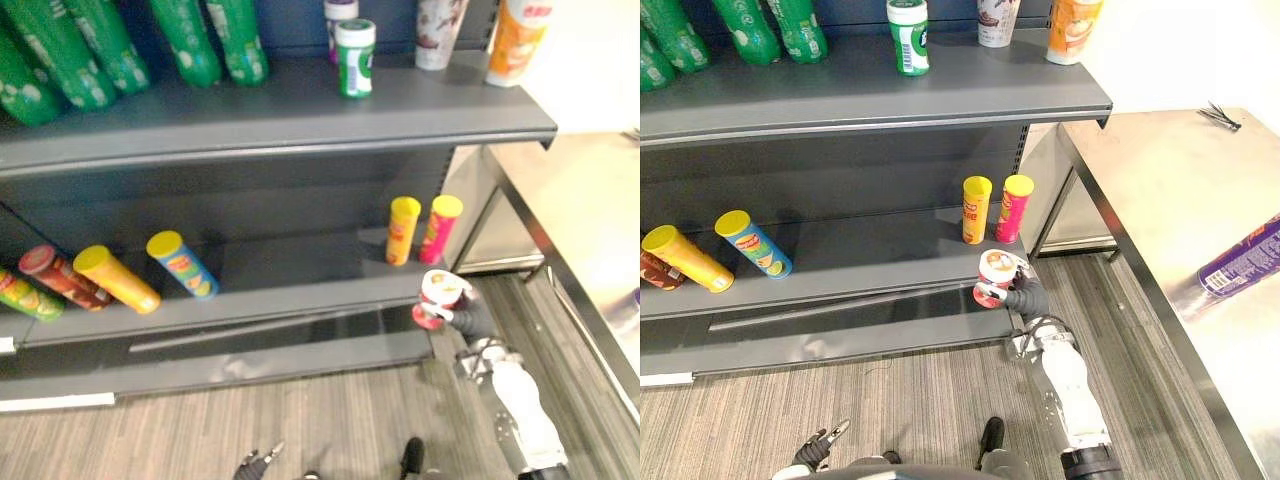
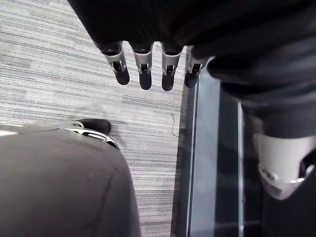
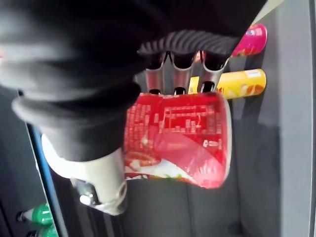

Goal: Put the gum and the chips on the shelf.

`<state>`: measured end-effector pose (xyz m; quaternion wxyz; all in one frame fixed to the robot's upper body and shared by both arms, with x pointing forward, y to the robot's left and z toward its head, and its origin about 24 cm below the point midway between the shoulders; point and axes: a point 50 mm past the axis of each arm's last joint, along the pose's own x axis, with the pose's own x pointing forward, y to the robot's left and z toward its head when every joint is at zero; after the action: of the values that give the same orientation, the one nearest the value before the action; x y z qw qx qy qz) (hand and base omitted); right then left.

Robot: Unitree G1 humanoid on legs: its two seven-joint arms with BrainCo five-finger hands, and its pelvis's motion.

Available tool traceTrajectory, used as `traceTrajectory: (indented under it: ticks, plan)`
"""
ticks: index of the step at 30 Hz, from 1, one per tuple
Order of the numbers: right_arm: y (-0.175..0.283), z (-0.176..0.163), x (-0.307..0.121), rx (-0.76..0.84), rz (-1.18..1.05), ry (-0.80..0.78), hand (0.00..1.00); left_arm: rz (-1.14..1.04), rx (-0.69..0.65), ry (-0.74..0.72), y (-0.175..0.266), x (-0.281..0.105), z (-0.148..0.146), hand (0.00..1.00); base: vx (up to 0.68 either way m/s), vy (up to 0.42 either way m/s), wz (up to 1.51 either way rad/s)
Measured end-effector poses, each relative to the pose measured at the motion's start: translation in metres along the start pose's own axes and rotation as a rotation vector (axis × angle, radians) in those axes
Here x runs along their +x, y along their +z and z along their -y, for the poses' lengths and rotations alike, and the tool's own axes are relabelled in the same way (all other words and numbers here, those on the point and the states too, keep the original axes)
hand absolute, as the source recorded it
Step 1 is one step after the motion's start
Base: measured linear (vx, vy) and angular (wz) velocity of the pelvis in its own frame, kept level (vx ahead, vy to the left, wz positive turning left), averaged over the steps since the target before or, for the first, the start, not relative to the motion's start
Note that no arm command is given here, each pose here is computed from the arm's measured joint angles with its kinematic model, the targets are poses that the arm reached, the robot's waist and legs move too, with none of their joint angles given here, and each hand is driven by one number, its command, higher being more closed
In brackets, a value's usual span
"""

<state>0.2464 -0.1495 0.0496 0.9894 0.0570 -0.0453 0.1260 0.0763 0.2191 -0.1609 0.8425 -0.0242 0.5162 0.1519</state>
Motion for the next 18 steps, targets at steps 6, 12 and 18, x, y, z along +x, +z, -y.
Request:
traceTrajectory:
  ticks: [6, 12, 18]
  plan:
    - [0.006, -0.028, 0.018, 0.000, 0.029, 0.138, 1.00, -0.006, 0.005, 0.013, -0.002, -0.001, -0.005, 0.00, 0.00, 0.000, 0.00]
    - [0.026, -0.054, 0.039, -0.018, 0.104, 0.272, 1.00, -0.006, 0.004, 0.017, -0.002, -0.001, -0.006, 0.00, 0.02, 0.012, 0.00]
    - [0.058, -0.075, 0.058, -0.008, 0.220, 0.367, 1.00, -0.007, -0.002, 0.030, -0.002, -0.001, -0.007, 0.00, 0.00, 0.000, 0.00]
